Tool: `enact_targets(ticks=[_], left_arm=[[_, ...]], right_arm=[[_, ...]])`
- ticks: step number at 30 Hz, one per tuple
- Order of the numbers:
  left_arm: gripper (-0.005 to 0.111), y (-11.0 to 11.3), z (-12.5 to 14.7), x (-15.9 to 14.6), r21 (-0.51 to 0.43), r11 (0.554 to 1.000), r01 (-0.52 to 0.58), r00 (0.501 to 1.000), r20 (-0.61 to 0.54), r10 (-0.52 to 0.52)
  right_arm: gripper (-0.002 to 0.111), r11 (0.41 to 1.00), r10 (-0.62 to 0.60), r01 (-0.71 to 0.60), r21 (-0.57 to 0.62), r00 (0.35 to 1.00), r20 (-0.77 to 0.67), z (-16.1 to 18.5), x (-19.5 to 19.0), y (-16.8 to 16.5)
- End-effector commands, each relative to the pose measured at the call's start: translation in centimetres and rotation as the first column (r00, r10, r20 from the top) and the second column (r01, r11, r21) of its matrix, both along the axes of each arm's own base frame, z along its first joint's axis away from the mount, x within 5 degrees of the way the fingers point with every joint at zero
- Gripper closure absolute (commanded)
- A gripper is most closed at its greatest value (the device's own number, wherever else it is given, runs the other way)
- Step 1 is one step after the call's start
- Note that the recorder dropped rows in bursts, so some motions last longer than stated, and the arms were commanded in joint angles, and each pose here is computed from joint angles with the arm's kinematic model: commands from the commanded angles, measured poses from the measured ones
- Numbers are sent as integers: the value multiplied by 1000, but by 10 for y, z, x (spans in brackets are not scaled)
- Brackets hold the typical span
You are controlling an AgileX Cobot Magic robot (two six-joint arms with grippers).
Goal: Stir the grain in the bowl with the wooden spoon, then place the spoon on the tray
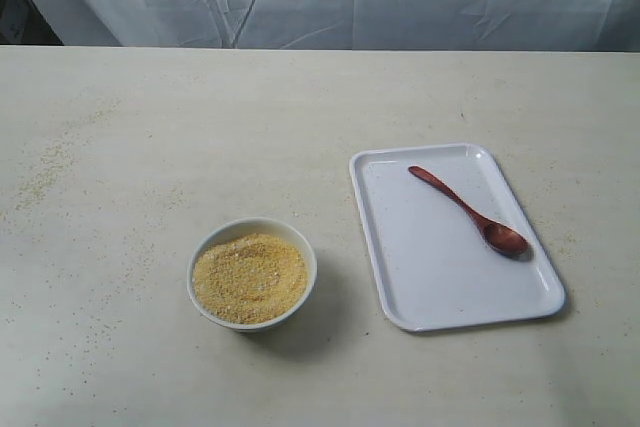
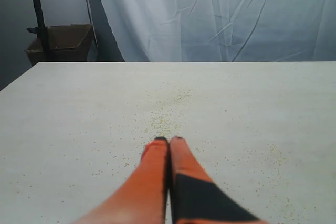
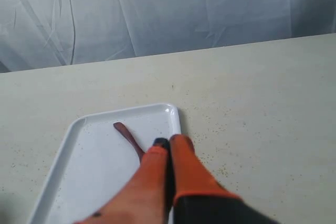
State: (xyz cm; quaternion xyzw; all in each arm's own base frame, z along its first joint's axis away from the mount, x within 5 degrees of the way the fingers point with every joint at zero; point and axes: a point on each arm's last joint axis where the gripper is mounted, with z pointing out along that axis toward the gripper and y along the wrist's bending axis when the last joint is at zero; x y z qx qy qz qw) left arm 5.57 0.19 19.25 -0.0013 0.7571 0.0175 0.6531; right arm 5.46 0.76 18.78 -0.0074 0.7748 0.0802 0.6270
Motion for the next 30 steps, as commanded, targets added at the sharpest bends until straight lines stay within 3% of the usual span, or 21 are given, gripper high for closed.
enact_targets(ticks=[1, 14, 22, 30], left_arm=[[107, 0, 0, 0, 1, 1000, -2, 1000, 3, 2], [107, 0, 0, 0, 1, 1000, -2, 1000, 3, 2], [107, 0, 0, 0, 3, 1000, -2, 1000, 3, 2], [107, 0, 0, 0, 3, 1000, -2, 1000, 3, 2]], right_arm=[[108, 1000, -5, 5, 3, 1000, 14, 0, 0, 0], [108, 1000, -5, 5, -1, 1000, 12, 0, 0, 0], [108, 988, -152, 152, -1, 988, 12, 0, 0, -8], [108, 987, -162, 162, -1, 987, 12, 0, 0, -9]])
